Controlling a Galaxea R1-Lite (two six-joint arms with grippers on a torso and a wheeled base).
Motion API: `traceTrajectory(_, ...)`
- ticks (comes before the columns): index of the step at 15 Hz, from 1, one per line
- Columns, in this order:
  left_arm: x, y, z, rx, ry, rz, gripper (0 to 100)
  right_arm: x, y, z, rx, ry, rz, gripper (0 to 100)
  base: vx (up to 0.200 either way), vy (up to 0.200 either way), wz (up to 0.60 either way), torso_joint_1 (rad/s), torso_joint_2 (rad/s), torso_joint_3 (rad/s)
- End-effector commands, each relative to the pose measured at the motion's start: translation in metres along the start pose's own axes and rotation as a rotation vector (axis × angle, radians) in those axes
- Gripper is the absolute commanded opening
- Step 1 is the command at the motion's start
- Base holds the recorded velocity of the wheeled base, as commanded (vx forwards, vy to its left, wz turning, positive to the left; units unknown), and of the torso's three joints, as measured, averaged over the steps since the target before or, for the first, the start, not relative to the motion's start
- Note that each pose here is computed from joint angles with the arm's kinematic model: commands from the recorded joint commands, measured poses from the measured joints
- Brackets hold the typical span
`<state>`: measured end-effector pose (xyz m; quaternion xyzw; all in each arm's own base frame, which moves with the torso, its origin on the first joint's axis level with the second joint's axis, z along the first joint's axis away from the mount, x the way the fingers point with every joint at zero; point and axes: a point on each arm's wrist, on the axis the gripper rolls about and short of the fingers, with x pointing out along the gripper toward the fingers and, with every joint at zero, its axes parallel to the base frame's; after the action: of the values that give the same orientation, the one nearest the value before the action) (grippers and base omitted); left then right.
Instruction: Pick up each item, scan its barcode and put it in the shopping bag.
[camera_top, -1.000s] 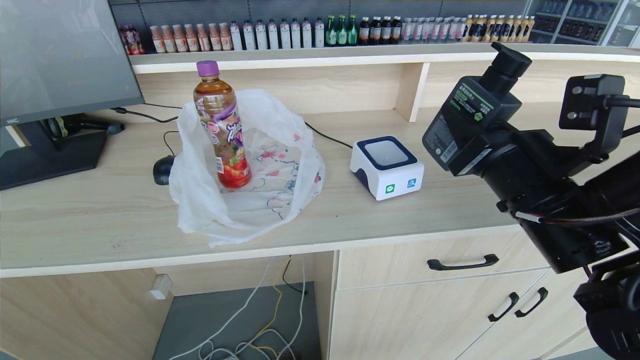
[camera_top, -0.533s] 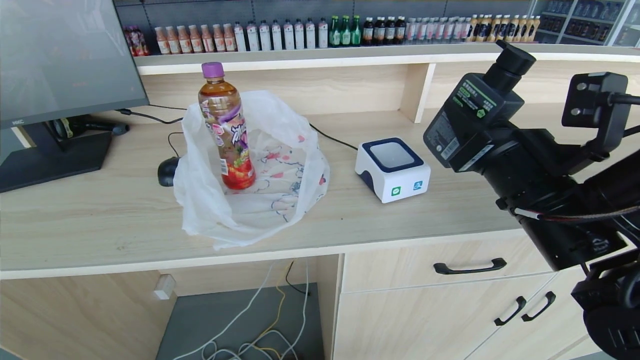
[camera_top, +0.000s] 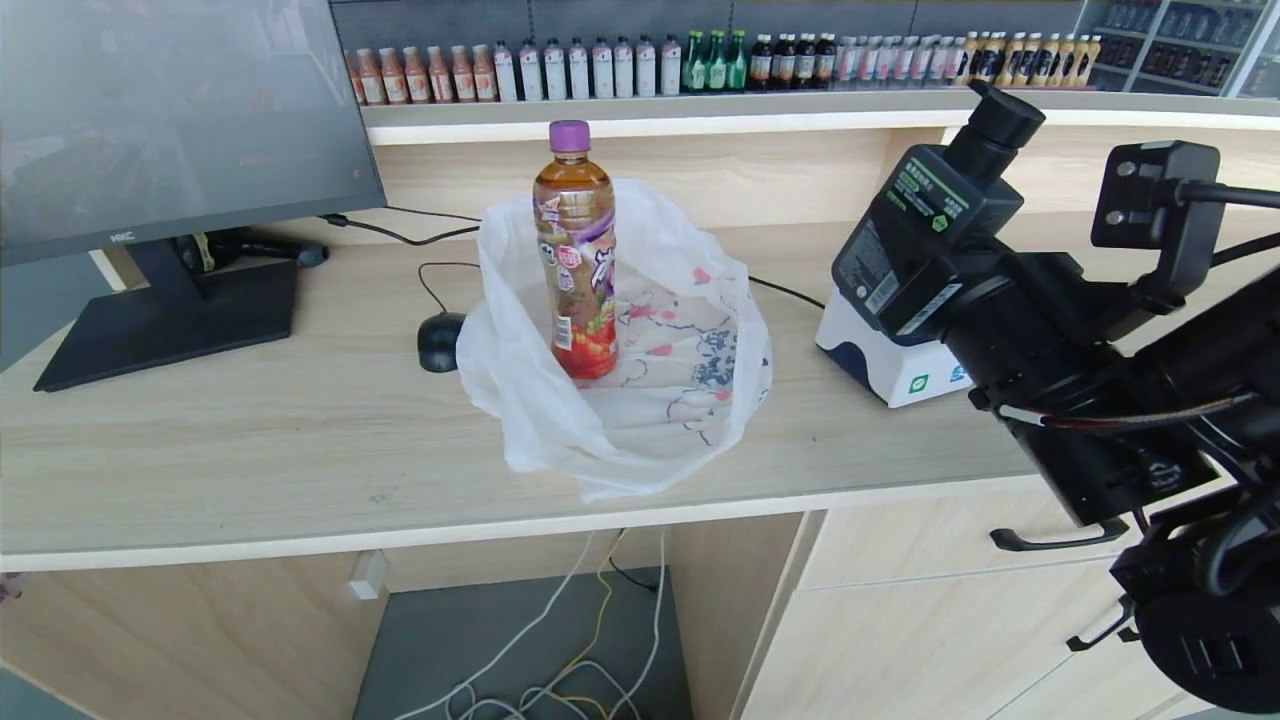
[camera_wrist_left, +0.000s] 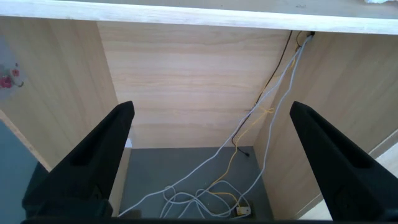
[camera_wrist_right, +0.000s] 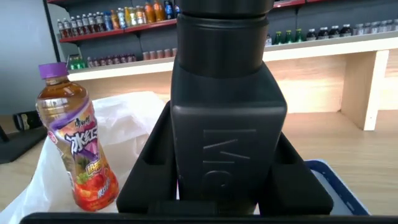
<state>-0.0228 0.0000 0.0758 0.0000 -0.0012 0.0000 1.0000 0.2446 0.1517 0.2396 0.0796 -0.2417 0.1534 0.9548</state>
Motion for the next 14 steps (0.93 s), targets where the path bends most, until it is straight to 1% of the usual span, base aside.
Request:
traceTrajectory(1, 0.0, 0.0, 0.0, 0.0, -0.001, 0.0, 100, 0.003, 0.001, -0.003, -0.001, 0.001, 0.0, 0, 0.0, 0.2, 0.0, 0.007, 0.0, 0.002)
traceTrajectory(5, 0.0, 0.0, 0.0, 0.002, -0.001, 0.0, 100, 0.003, 0.0, -0.001, 0.0, -0.003, -0.001, 0, 0.0, 0.2, 0.0, 0.001, 0.0, 0.004)
traceTrajectory(9, 0.0, 0.0, 0.0, 0.003, -0.001, 0.0, 100, 0.004, 0.001, 0.0, 0.001, -0.011, -0.002, 0, 0.0, 0.0, 0.0, 0.0, 0.0, 0.0)
traceTrajectory(14, 0.0, 0.0, 0.0, 0.003, -0.002, 0.0, 100, 0.019, 0.004, 0.003, 0.011, -0.054, -0.002, 0, 0.0, 0.0, 0.0, 0.0, 0.0, 0.0)
